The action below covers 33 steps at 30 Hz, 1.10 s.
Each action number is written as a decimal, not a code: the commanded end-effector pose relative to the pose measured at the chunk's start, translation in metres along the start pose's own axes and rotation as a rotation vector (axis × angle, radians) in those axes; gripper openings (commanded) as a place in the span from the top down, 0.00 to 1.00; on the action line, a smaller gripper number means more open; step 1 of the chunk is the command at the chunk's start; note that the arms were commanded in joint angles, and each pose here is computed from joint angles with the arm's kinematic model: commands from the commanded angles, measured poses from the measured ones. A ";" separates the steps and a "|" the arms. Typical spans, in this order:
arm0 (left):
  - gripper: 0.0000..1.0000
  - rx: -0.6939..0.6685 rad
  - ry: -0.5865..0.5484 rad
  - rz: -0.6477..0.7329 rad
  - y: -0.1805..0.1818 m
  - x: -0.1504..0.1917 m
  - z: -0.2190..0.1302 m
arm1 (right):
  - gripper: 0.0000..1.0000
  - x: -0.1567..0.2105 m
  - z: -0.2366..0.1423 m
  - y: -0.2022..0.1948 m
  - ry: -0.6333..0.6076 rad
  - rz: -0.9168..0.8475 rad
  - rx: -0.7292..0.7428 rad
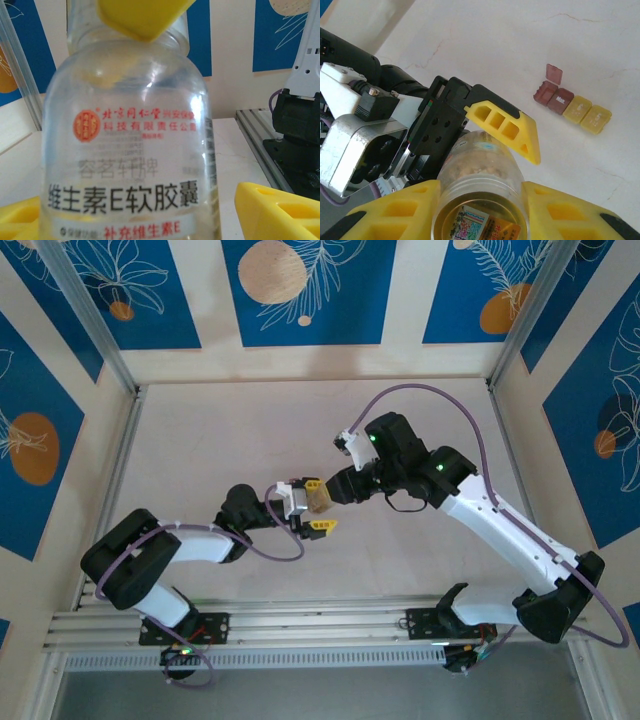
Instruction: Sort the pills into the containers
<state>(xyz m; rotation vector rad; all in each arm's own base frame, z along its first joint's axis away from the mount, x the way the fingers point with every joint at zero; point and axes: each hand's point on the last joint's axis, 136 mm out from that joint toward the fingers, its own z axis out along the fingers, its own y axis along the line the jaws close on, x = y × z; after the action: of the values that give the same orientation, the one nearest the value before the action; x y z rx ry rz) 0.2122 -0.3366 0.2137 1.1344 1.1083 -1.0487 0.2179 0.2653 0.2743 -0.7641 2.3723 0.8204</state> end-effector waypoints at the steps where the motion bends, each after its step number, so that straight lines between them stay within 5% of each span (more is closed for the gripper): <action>1: 0.26 0.023 -0.060 0.033 0.001 -0.018 0.001 | 1.00 -0.008 -0.003 0.006 -0.018 0.001 -0.019; 17: 0.37 0.027 -0.022 0.046 0.000 -0.005 0.002 | 1.00 -0.009 -0.007 0.009 -0.025 -0.001 -0.024; 26: 0.29 0.026 0.001 0.042 0.000 0.001 0.002 | 1.00 -0.009 -0.008 0.010 -0.027 -0.003 -0.027; 33: 0.41 0.041 -0.001 0.043 -0.002 0.000 0.003 | 1.00 -0.009 -0.009 0.009 -0.029 -0.002 -0.022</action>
<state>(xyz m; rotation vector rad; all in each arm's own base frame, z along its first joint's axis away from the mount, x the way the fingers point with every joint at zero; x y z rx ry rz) 0.2132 -0.3372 0.2064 1.1591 1.1102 -1.0297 0.2157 0.2666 0.2702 -0.7657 2.3955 0.8263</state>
